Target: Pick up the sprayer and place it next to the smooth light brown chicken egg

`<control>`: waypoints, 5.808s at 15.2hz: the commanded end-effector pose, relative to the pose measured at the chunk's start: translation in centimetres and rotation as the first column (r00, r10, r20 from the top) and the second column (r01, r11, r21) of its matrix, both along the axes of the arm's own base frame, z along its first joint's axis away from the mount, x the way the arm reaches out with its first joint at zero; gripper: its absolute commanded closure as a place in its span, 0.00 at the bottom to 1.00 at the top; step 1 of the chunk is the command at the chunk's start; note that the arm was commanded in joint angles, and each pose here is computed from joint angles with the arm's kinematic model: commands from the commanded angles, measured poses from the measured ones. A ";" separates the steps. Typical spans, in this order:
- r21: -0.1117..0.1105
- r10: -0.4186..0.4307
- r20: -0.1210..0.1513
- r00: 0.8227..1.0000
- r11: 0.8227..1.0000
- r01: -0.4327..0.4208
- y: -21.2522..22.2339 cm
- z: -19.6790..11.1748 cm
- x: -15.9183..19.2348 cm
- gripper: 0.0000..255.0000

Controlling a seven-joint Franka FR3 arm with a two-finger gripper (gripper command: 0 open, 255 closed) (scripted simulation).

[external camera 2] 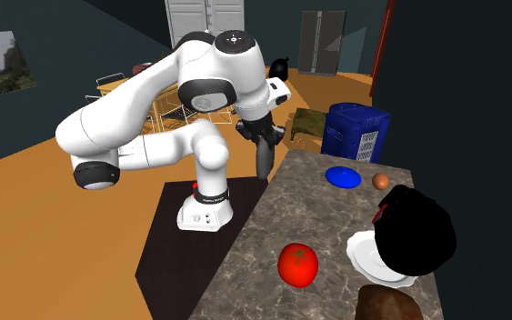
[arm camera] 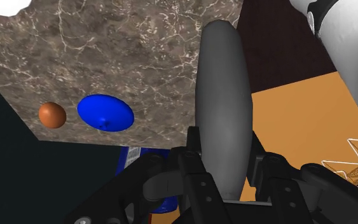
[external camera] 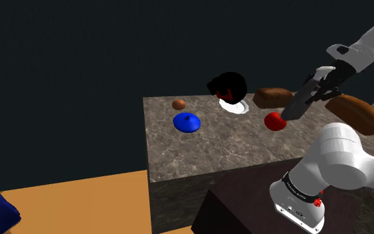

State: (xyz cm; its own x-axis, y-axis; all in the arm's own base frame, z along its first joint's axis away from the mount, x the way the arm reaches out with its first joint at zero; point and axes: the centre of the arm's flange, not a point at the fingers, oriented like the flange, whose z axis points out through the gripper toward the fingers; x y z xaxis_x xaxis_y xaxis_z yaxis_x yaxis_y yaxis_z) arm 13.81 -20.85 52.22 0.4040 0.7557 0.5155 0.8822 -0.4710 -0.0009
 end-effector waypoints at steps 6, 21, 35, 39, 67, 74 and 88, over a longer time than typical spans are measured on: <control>0.000 0.000 0.000 1.000 1.000 0.000 0.0 3.8 0.0 1.00; 0.000 0.000 0.000 1.000 1.000 0.000 1.0 8.9 6.6 1.00; 0.000 0.000 0.000 1.000 1.000 0.000 3.7 9.0 24.8 1.00; 0.000 0.000 0.000 1.000 1.000 0.000 4.4 9.0 30.1 1.00; 0.000 0.000 0.000 1.000 1.000 0.000 7.9 3.8 53.4 1.00; 0.000 0.000 0.000 1.000 1.000 0.000 7.9 0.1 53.4 1.00; 0.000 0.000 0.000 1.000 1.000 0.000 7.9 -7.3 53.4 1.00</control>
